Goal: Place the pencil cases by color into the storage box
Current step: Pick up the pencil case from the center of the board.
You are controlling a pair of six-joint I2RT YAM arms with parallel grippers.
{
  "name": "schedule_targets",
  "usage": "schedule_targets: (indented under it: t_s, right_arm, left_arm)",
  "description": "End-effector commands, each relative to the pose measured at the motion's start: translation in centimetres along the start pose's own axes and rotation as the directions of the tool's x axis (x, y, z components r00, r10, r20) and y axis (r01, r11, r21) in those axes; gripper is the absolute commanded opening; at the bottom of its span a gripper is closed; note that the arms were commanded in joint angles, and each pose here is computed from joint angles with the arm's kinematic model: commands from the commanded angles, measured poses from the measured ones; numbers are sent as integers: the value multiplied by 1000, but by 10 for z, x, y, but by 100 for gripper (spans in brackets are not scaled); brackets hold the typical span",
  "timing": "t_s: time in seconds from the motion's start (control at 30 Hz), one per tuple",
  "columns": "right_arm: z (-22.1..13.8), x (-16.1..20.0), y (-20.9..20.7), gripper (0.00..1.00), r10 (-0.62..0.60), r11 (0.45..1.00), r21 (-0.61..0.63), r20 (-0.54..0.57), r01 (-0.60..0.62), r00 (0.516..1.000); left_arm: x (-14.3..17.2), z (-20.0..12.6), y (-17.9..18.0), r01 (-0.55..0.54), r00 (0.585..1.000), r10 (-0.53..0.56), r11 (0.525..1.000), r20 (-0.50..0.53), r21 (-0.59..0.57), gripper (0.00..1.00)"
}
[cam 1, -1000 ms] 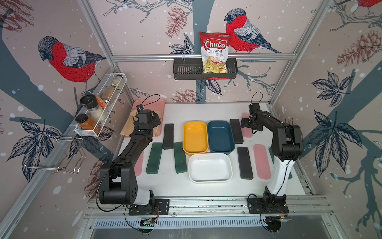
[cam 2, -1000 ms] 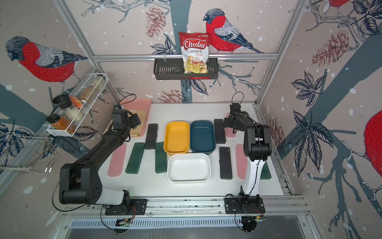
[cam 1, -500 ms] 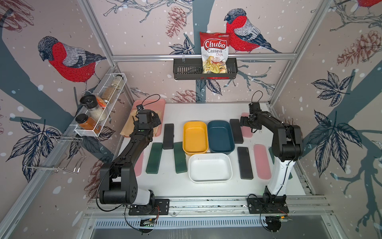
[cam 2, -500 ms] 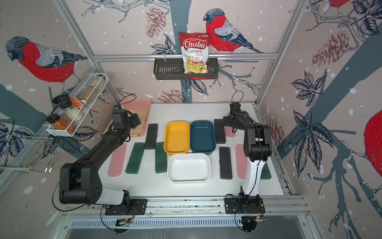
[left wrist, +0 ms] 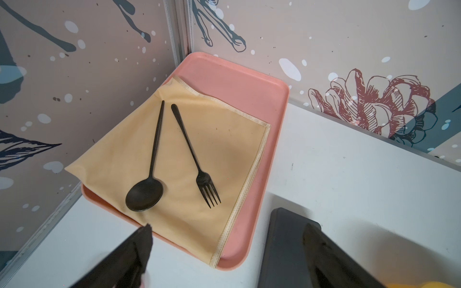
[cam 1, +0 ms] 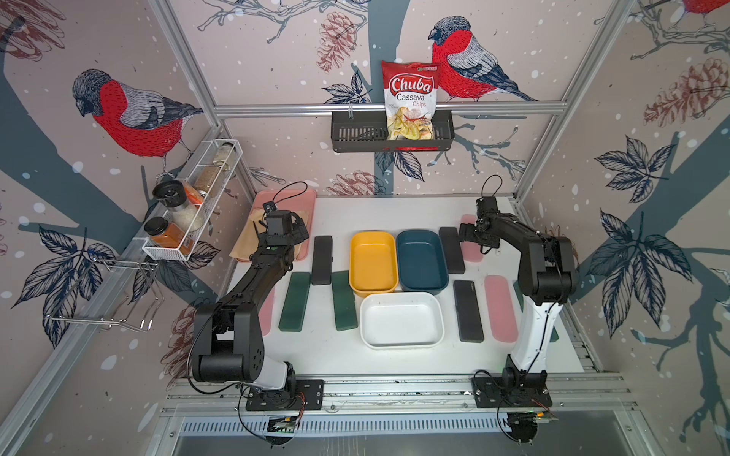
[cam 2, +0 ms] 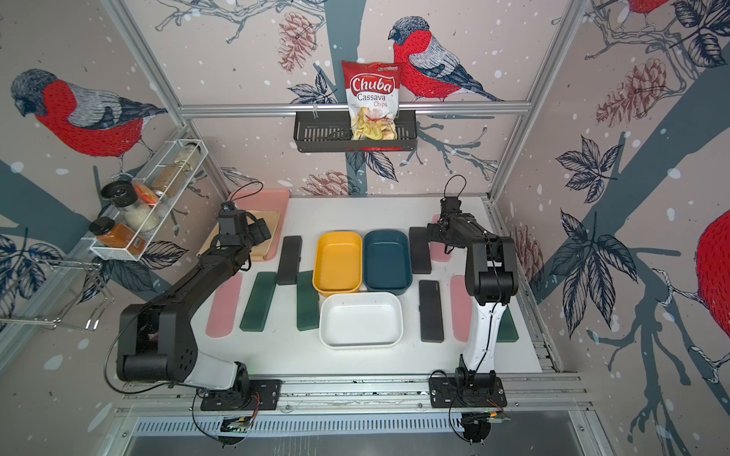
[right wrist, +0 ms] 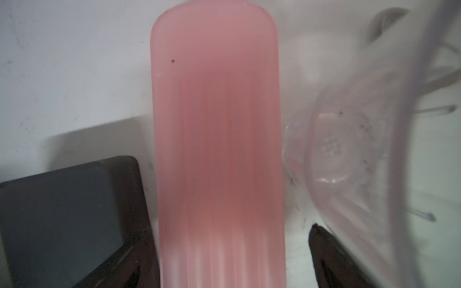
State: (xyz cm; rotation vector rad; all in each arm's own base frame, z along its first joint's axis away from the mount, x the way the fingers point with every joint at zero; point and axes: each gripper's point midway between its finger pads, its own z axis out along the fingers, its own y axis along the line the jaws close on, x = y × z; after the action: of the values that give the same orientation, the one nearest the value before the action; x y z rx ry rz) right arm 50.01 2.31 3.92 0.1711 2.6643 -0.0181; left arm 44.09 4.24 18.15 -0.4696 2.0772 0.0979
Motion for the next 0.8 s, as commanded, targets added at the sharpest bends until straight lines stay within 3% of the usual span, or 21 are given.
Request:
schedule_targets:
  t_s: [0.0, 0.5, 0.77]
  right_arm:
    - [-2, -5, 5, 100, -9, 1000, -26, 17, 10, 1000]
    - [18, 3, -1, 100, -16, 1000, 16, -18, 16, 1000]
    - [29, 7, 2, 94, -66, 998, 13, -36, 66, 997]
  left_arm:
    - [-6, 0, -3, 12, 1000, -12, 1000, 19, 12, 97]
    - [-12, 7, -9, 17, 1000, -17, 1000, 24, 22, 97]
    - [-10, 10, -9, 13, 1000, -14, 1000, 15, 20, 97]
